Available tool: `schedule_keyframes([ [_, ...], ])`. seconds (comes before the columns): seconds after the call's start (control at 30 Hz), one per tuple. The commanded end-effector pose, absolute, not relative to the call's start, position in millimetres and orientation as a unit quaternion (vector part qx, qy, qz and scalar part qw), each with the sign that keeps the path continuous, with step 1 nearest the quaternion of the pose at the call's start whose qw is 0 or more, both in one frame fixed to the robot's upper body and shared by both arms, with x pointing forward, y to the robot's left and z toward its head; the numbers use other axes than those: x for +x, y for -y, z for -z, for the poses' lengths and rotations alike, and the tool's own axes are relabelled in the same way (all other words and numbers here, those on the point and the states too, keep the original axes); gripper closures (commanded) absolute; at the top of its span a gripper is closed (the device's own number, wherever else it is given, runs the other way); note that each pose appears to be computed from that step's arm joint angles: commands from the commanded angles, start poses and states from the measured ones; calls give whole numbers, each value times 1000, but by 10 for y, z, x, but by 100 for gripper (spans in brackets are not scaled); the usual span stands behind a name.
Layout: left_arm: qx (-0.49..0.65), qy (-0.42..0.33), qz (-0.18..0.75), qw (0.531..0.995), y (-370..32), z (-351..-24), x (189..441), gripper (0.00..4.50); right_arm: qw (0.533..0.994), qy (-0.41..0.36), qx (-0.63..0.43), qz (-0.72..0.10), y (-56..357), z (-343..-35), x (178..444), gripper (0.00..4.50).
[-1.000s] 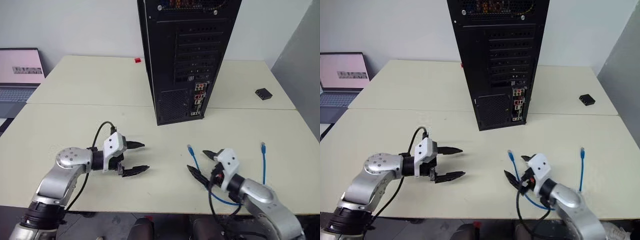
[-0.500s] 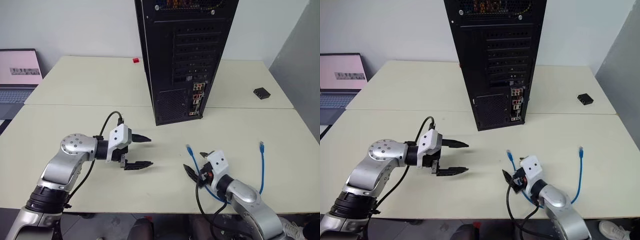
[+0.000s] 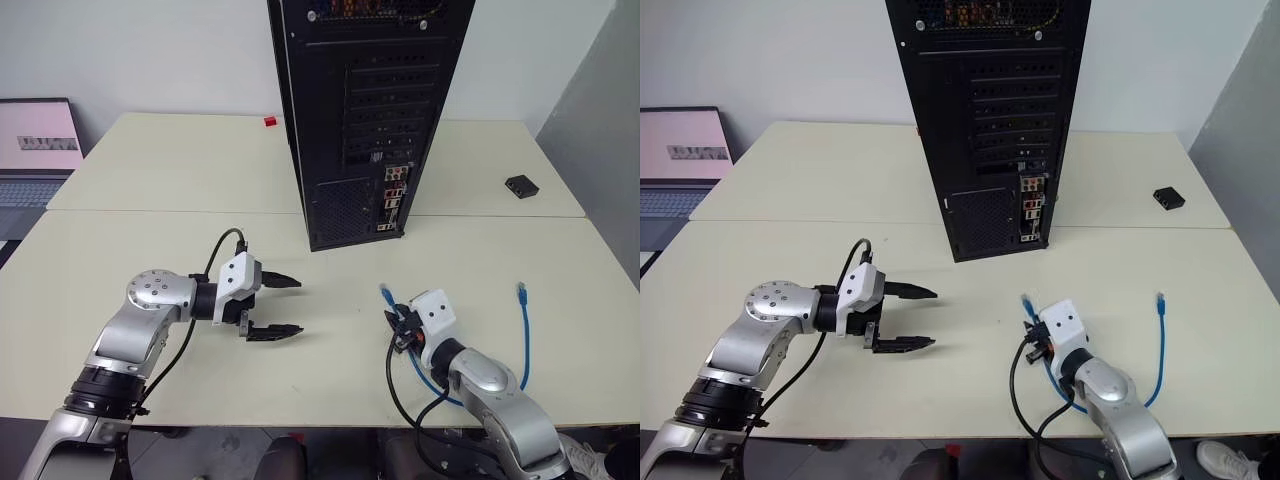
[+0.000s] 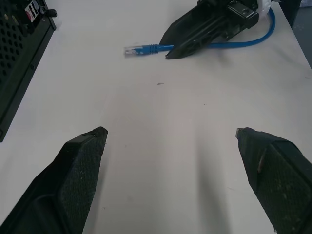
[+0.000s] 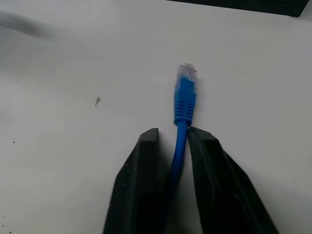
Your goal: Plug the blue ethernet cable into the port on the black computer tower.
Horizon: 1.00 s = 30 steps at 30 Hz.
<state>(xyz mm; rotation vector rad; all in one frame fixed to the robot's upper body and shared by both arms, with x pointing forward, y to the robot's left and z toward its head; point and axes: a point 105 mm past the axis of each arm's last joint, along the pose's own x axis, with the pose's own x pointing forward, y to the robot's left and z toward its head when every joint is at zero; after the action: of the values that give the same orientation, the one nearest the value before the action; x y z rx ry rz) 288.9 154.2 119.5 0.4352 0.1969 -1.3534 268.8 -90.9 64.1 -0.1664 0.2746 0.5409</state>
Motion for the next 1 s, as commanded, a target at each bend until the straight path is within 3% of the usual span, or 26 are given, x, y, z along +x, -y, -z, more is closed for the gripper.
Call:
schedule_keyframes([
  [0.03,206,-78,621,752,-1537,-1232,2875,0,944,-160,-93,-274,977,-574,2598,447],
  [0.5,200,-78,624,751,-1475,-1265,2873,0,938,-161,-129,-279,1088,-576,2595,447],
  [1.0,218,-75,641,732,-1340,-1279,2938,0,877,-44,-304,-369,1035,-878,2581,447],
])
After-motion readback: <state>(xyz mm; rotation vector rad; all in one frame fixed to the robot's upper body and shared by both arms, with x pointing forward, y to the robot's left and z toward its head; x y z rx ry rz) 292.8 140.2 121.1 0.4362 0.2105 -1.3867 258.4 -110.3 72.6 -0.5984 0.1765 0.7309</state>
